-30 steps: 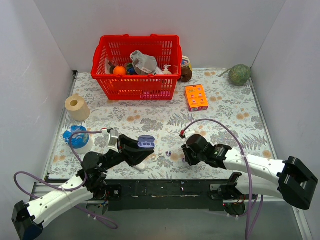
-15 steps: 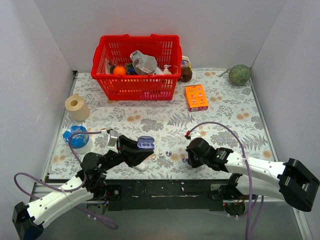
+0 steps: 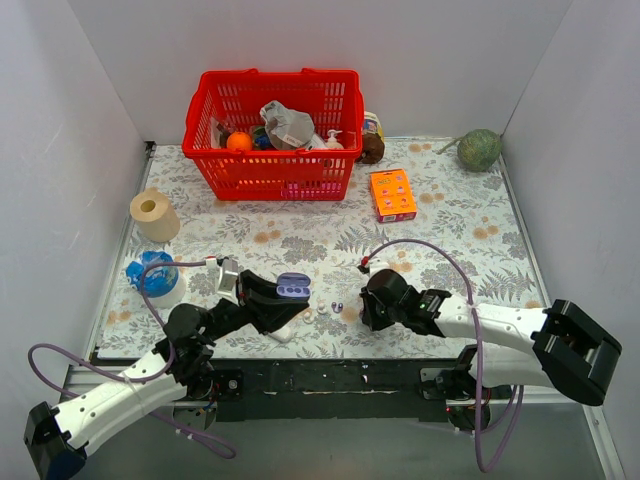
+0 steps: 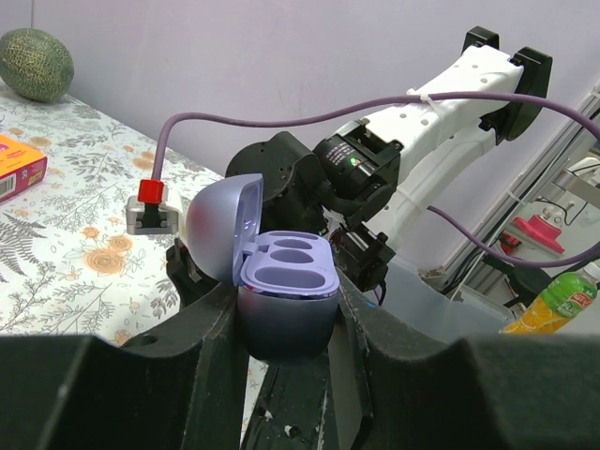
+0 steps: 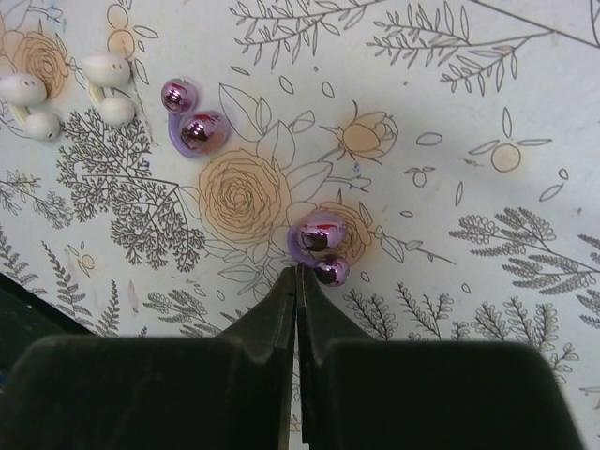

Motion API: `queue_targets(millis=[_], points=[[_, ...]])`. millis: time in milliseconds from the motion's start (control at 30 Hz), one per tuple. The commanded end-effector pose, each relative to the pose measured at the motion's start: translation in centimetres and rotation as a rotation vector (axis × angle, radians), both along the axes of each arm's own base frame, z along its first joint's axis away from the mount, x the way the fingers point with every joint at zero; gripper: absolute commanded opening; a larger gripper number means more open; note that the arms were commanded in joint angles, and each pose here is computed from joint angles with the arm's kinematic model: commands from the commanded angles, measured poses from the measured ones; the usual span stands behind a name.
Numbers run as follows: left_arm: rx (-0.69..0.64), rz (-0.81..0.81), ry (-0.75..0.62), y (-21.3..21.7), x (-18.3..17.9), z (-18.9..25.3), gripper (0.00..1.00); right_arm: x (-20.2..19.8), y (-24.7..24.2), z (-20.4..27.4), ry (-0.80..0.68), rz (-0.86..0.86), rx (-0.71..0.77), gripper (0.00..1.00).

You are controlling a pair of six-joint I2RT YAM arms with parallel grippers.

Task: Insert the wireless bluetooth earbuds into the charging case
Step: Pick up the earbud from the center of the board.

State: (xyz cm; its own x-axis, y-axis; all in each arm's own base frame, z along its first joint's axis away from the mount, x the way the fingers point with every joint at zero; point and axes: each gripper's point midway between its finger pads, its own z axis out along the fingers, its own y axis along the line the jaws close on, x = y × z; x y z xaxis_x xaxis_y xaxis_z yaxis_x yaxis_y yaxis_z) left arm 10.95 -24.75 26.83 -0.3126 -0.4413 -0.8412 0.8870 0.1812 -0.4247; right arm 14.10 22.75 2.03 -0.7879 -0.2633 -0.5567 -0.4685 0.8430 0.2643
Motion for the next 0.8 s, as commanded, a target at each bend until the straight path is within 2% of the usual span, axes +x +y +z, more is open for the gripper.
queue_targets(millis=[0, 133, 233, 267, 367, 533, 767], points=[[0.008, -0.007, 0.011, -0.1, 0.0, -0.7, 0.00, 0.5, 0.8, 0.0, -0.004, 0.024, -0.015, 0.06], [0.008, -0.012, 0.006, -0.2, -0.1, -0.5, 0.00, 1.0, 1.2, 1.7, -0.043, 0.039, 0.003, 0.07], [0.011, -0.014, 0.004, -0.2, -0.1, -0.6, 0.00, 0.9, 1.2, 3.2, -0.085, 0.078, 0.027, 0.23], [0.009, -0.015, 0.002, -0.2, -0.1, -0.6, 0.00, 0.9, 1.1, 3.4, -0.091, 0.083, 0.030, 0.33], [0.006, -0.018, 0.003, -0.3, -0.1, -0.6, 0.00, 1.1, 1.3, 4.3, -0.124, 0.098, 0.043, 0.43], [0.005, -0.017, 0.008, -0.3, -0.1, -0.9, 0.00, 1.7, 2.2, 4.3, -0.115, 0.106, 0.030, 0.48], [0.007, -0.018, 0.008, -0.2, -0.2, -0.6, 0.00, 2.0, 2.7, 2.9, -0.081, 0.108, -0.009, 0.48]])
